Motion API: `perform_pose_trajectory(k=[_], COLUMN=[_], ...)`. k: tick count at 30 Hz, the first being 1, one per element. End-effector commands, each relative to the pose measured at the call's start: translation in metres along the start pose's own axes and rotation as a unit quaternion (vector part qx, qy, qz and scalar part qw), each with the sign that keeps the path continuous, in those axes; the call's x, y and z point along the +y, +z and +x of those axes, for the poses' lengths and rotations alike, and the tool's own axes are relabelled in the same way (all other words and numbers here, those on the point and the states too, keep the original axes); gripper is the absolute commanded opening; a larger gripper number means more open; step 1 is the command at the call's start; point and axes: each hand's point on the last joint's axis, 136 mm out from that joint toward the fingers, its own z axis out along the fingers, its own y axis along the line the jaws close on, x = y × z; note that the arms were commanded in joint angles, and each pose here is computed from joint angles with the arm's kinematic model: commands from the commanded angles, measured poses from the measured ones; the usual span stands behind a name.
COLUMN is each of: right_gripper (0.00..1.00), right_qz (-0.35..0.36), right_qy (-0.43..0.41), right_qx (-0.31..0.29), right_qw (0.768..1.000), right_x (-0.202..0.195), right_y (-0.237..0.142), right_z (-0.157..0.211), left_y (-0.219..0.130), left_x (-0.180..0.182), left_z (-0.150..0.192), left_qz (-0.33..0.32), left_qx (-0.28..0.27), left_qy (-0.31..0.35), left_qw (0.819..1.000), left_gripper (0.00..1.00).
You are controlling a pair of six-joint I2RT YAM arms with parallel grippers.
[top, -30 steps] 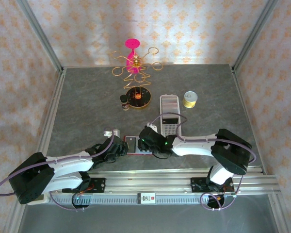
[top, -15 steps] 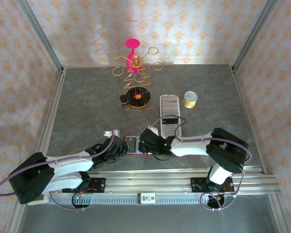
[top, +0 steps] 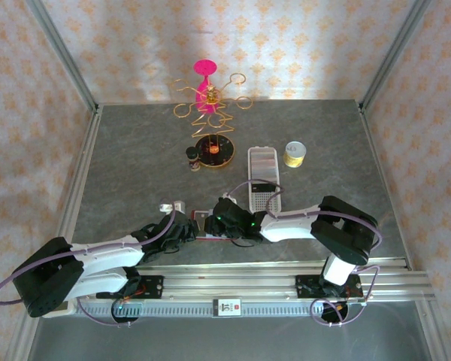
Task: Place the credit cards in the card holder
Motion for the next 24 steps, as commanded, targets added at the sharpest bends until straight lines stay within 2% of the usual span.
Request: perform_pose_trajectory(k=[1, 13, 24], right_gripper=[0.34, 0.33, 0.34], right_qz=[-0.028, -0.035, -0.074], right_qy=[0.011, 0.017, 0.029], right_qx=[-0.007, -0.017, -0.028], right_qw=[1.000, 0.999, 0.996], right_x=[0.014, 0.020, 0.034], right_y=[0.002, -0.003, -0.014], right_z=[-0.003, -0.008, -0.013], left_y=[0.000, -0.002, -0.001], left_x=[0.043, 0.042, 0.039], left_z=[0.033, 0.033, 0.033], left_qz=[-0.065, -0.058, -0.052], left_qx=[0.054, 0.051, 0.052], left_qy=[0.003, -0.002, -0.005], left_qw=[0.996, 0.997, 0.997], left_gripper=[0.21, 0.19, 0.17])
